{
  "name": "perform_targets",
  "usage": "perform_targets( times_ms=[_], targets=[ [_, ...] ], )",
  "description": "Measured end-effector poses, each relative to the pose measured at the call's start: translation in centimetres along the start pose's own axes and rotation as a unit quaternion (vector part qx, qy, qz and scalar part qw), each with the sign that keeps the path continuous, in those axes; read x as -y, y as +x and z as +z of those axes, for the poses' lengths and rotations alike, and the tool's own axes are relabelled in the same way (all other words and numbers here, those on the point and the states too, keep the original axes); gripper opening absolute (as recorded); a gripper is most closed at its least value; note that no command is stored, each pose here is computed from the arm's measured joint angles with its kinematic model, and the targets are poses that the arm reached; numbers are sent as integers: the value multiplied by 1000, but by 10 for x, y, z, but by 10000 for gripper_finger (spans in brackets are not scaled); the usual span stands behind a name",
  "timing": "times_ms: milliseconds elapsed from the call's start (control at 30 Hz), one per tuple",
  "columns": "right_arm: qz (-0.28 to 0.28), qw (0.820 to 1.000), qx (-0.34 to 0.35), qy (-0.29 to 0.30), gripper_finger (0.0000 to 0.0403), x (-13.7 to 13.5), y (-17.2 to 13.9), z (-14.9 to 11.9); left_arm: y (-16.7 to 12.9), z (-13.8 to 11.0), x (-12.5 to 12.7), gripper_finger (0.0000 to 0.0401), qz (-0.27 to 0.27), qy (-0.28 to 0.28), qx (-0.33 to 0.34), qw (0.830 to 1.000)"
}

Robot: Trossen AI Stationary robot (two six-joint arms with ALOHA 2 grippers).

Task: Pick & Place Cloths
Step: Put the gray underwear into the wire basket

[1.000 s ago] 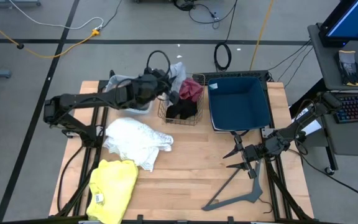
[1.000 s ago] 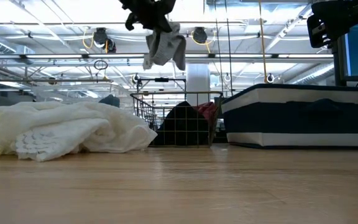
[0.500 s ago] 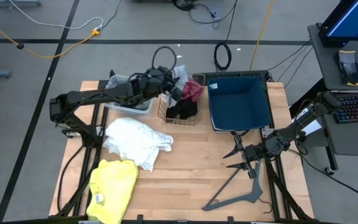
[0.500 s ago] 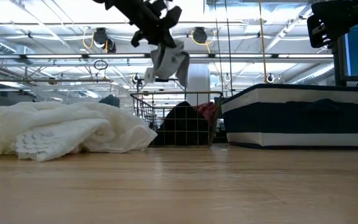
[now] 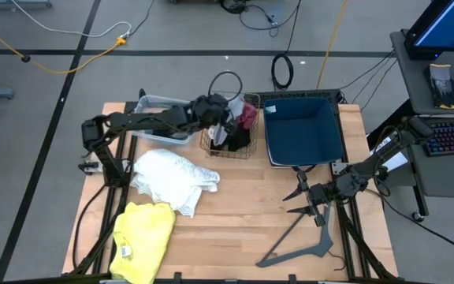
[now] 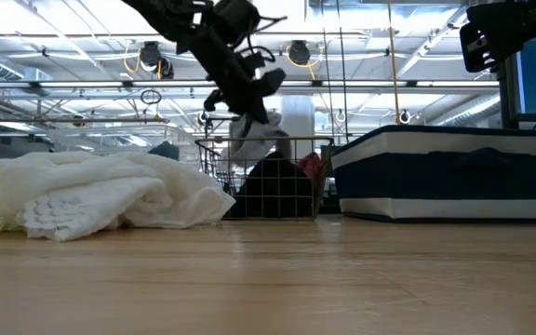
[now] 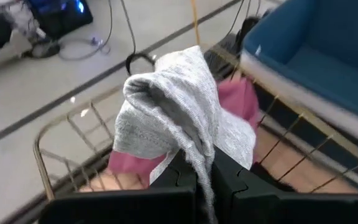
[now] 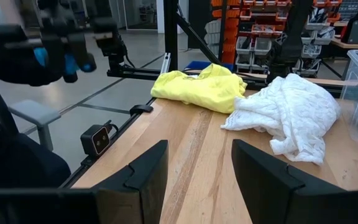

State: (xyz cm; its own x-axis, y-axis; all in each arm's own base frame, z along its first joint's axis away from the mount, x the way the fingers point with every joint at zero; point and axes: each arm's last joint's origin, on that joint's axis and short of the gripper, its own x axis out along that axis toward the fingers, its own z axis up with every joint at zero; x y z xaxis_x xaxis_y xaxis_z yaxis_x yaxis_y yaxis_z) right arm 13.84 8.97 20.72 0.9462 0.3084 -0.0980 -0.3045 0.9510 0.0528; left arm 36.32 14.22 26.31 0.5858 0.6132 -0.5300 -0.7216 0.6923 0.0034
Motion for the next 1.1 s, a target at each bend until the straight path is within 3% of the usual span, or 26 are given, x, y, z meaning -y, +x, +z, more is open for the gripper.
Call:
perform_targets(
  times_ms=[500,1100],
  targets=[
    [-1,1000,-7,-2,169,0,0,-1,46,-42,6,9,16,-8,-84,996],
    [0,1000,-7,-2,169,0,0,-1,52,-46,1,20,-14,-35,-115,993]
  ],
)
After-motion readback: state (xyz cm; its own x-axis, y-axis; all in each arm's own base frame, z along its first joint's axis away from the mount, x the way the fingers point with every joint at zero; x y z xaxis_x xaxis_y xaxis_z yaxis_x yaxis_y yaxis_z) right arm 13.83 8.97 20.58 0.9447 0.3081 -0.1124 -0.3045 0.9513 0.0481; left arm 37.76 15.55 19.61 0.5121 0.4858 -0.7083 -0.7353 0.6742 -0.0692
